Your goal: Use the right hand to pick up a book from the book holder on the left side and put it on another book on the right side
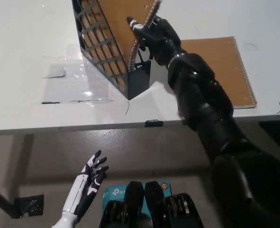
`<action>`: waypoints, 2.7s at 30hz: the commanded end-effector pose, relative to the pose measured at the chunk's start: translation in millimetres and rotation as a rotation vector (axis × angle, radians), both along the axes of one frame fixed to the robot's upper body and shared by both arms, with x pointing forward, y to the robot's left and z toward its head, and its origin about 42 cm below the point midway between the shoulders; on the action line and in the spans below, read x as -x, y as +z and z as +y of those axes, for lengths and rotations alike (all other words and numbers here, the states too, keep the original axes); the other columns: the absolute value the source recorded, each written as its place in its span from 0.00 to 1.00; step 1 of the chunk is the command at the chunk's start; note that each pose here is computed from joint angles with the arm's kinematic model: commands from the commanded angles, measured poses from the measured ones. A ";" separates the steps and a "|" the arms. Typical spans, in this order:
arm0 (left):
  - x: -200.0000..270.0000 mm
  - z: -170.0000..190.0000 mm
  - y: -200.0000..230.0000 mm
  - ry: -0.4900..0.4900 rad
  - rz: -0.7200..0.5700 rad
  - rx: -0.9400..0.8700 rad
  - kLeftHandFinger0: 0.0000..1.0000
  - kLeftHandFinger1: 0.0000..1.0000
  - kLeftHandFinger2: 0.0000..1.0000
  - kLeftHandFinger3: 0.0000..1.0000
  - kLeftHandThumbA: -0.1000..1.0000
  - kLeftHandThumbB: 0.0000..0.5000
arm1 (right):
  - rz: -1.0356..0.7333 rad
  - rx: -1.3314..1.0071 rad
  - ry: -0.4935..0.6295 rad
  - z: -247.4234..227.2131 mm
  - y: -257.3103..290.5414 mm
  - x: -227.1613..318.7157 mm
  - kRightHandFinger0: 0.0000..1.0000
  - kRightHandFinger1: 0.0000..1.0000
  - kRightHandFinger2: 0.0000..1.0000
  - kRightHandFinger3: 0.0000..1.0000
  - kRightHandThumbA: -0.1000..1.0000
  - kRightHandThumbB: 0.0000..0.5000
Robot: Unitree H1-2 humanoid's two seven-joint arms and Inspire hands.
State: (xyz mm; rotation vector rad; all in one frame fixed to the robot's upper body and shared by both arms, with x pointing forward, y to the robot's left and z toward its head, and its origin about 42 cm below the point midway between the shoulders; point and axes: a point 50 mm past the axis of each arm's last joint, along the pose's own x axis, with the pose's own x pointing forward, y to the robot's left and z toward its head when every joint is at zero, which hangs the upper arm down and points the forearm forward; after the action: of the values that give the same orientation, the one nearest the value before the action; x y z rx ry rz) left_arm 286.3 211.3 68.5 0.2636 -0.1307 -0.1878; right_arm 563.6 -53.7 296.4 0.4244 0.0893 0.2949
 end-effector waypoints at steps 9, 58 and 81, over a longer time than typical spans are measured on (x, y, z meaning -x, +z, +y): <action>-2.7 -3.7 11.6 -0.027 -0.067 0.008 0.75 0.80 0.90 1.00 0.95 0.18 | -0.209 -0.548 0.173 7.0 211.2 3.0 0.00 0.30 0.78 0.55 0.04 0.49; 6.4 2.2 5.5 0.003 -0.062 -0.010 0.60 0.65 0.79 1.00 0.88 0.13 | -0.081 -0.570 -0.098 -220.1 212.4 -30.6 0.00 0.16 0.63 1.00 0.00 0.12; 8.3 4.9 6.9 0.002 -0.066 0.023 0.63 0.68 0.83 1.00 0.92 0.13 | 0.112 0.024 -0.271 -224.7 71.4 -38.4 0.00 0.24 0.95 1.00 0.00 0.26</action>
State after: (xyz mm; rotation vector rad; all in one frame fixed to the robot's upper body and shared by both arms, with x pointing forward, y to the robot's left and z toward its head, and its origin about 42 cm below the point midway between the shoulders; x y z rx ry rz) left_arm 279.8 212.5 67.2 0.2592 -0.1495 -0.1859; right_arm 592.1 -271.8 308.2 0.5066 0.3505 -0.0312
